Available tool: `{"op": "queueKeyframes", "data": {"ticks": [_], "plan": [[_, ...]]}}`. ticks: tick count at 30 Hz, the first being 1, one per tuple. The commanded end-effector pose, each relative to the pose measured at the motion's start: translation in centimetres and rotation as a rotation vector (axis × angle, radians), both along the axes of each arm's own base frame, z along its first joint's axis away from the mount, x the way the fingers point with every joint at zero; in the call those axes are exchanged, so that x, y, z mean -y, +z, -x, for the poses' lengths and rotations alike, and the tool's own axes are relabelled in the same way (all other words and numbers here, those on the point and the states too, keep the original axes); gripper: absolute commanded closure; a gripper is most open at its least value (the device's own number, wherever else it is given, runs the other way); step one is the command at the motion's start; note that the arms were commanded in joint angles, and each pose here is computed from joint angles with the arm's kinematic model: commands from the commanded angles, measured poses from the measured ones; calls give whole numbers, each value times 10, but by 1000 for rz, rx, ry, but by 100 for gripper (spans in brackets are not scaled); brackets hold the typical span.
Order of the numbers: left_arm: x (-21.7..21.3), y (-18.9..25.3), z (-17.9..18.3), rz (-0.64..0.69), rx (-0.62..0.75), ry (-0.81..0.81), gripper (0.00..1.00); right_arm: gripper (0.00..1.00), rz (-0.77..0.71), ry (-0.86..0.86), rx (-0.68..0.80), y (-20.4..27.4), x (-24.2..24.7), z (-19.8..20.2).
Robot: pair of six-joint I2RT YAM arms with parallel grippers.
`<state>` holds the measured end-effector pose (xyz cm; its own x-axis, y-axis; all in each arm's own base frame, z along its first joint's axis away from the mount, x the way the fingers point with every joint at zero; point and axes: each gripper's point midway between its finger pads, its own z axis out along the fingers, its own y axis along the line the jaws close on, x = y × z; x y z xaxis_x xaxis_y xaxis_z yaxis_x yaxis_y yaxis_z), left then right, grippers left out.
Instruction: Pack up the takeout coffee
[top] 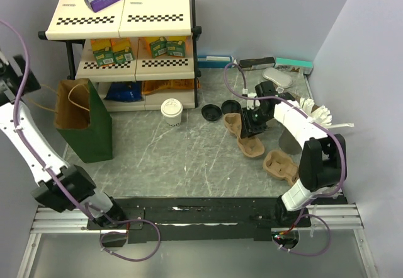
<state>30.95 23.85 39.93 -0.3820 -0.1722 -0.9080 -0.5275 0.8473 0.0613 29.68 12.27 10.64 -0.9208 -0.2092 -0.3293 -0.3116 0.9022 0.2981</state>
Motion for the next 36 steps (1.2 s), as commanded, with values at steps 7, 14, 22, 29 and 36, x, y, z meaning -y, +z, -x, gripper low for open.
{"op": "queueKeyframes", "data": {"ticks": [7,14,22,29,36], "plan": [[18,-57,11,167,-122,-74,3,100,-37,-17,-36,-7,-9,2],[46,-87,27,216,-179,-161,4,100,-47,11,-23,1,-12,-4],[66,-111,43,249,-214,-196,8,100,-6,30,-61,-10,-4,7],[67,-122,24,322,-194,-227,28,100,-33,64,-61,-8,-9,7],[75,-128,4,346,-221,-278,50,100,-21,63,-66,-17,-6,14]]}}
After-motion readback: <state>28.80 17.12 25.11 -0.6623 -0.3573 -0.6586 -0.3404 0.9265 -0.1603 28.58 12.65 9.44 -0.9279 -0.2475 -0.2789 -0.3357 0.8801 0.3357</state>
